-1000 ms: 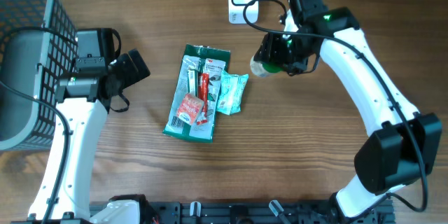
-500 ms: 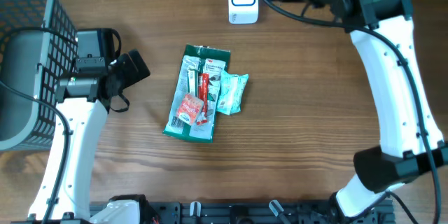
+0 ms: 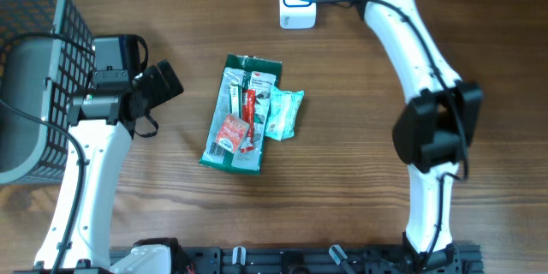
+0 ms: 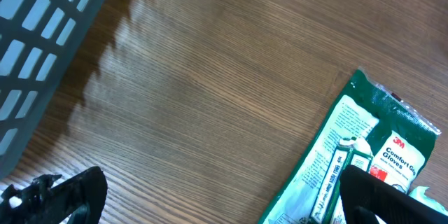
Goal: Scan the item barcode
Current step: 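Lift the jar and carry it to the white scanner, then hold the jar label in front of the scanner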
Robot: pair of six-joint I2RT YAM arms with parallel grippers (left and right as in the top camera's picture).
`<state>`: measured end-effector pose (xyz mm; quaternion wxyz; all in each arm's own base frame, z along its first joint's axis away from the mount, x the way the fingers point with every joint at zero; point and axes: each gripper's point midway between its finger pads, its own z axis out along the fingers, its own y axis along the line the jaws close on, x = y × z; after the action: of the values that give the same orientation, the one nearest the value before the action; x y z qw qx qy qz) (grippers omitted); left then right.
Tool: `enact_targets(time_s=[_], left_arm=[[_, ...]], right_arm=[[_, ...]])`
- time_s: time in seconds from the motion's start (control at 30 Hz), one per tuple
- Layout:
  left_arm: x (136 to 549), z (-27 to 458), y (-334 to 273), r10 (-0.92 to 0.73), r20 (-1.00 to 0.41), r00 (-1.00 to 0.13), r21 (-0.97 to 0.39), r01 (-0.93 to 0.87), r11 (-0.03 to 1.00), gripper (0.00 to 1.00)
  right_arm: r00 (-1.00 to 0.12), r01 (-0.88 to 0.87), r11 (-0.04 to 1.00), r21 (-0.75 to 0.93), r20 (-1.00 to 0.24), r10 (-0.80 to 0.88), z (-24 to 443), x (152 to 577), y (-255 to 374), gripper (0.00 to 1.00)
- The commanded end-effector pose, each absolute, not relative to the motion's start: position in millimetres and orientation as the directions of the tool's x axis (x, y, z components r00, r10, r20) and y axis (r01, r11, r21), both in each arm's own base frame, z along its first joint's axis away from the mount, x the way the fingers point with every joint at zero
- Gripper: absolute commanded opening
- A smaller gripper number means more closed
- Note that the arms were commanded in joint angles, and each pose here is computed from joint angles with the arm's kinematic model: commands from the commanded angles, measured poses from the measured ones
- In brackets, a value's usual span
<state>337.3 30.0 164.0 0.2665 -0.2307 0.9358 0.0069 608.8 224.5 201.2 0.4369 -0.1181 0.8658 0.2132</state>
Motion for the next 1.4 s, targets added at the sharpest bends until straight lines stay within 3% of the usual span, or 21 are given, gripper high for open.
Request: enact_targets(time_s=[0.0,0.37,0.63,0.97,1.07,1.2,1.37], left_arm=[[338,165,33,-0.421,-0.509,-0.751,-0.098,-0.435,0.895,1.00],[338,165,33,-0.421,-0.509,-0.751,-0.098,-0.435,0.895,1.00],[338,165,33,-0.421,-0.509,-0.751,-0.098,-0.435,0.895,1.00],[338,165,33,-0.421,-0.509,-0.751,-0.098,-0.435,0.895,1.00],[338,165,33,-0.421,-0.508,-0.751,-0.098,-0.435,0.895,1.00],[338,165,33,-0.421,-0.508,-0.751,-0.098,-0.435,0.895,1.00],[338,165,33,-0.421,-0.509,-0.751,-0.098,-0.435,0.895,1.00]], right_arm=[[-0.538,-0.383,0.904,0.188,-0.841,-0.053,183,629,221,0.05],[-0.502,-0.352,0.922,0.163,-0.864,-0.039,162,648,219,0.05],[-0.535,-0.338,0.927,0.162,-0.844,-0.048,132,649,224,0.06],[-0.511,-0.346,0.925,0.160,-0.858,-0.043,138,651,229,0.09],[-0.482,-0.354,0.921,0.161,-0.875,-0.033,161,650,228,0.10],[-0.405,-0.345,0.925,0.162,-0.914,0.010,233,644,211,0.07],[-0.479,-0.223,0.941,0.254,-0.869,0.121,301,602,154,0.04]])
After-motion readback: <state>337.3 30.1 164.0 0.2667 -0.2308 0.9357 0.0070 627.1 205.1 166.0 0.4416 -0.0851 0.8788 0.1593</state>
